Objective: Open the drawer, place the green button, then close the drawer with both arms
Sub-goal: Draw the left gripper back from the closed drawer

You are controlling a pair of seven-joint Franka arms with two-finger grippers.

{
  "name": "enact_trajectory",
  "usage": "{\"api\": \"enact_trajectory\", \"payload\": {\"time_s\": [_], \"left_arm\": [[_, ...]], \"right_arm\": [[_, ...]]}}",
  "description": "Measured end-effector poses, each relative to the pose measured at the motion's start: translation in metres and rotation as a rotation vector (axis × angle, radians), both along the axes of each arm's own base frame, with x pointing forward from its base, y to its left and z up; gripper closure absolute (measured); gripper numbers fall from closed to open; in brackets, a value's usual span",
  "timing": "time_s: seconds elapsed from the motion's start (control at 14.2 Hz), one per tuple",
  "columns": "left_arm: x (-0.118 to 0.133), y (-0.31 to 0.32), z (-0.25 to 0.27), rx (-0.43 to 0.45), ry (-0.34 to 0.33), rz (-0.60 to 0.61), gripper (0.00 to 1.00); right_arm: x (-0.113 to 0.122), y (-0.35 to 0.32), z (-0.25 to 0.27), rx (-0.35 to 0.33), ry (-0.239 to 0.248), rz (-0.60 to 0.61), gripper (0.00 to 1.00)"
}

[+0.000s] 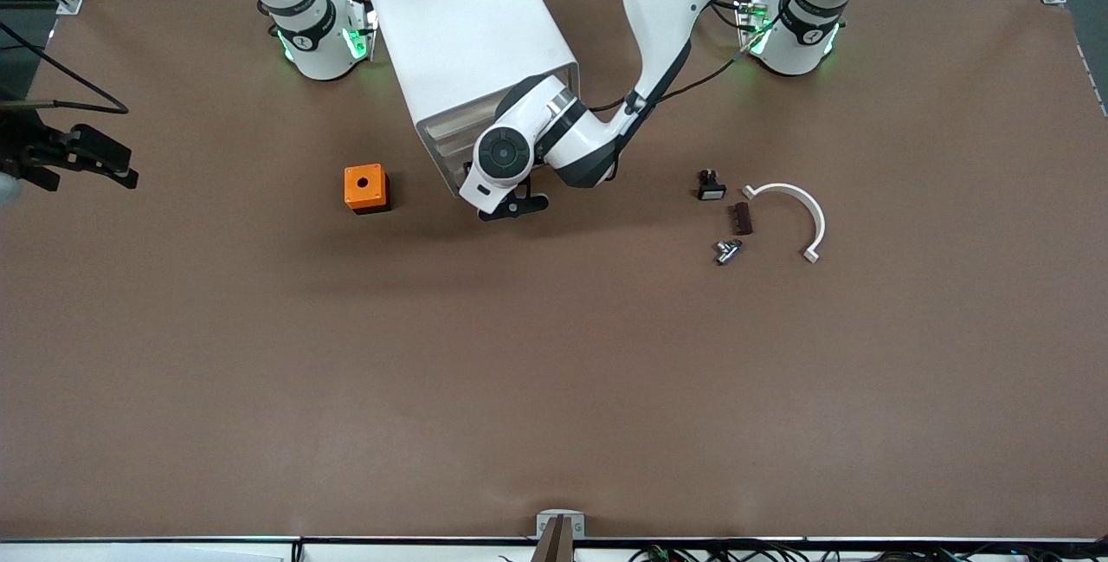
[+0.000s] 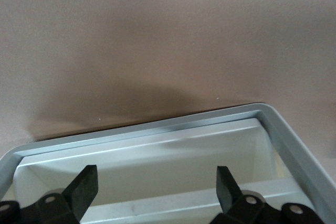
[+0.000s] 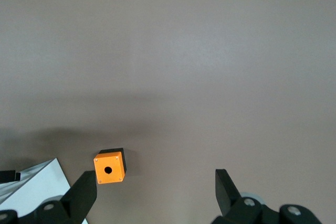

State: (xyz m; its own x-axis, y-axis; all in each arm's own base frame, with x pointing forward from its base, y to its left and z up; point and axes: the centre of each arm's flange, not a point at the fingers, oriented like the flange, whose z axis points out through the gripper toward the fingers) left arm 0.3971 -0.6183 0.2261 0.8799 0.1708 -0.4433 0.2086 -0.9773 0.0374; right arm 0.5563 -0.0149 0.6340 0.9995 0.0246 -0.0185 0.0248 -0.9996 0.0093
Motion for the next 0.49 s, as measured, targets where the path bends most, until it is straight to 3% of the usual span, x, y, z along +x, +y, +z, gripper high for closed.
{"api": "enact_trajectory", "payload": {"time_s": [0.28,0.49], "left_arm": [[0.054,0.028,0.030,-0.032,-0.047,0.081,0.00],[0.104,0.066,0.067,-0.066,-0.082,0.165,0.00]], "right_arm": [[-0.011,-0.001,0.003,-0.001,0.077,-0.003,0.00],[-0.014,-0.010,0.003,0.000,0.091,-0.020,0.00]]}}
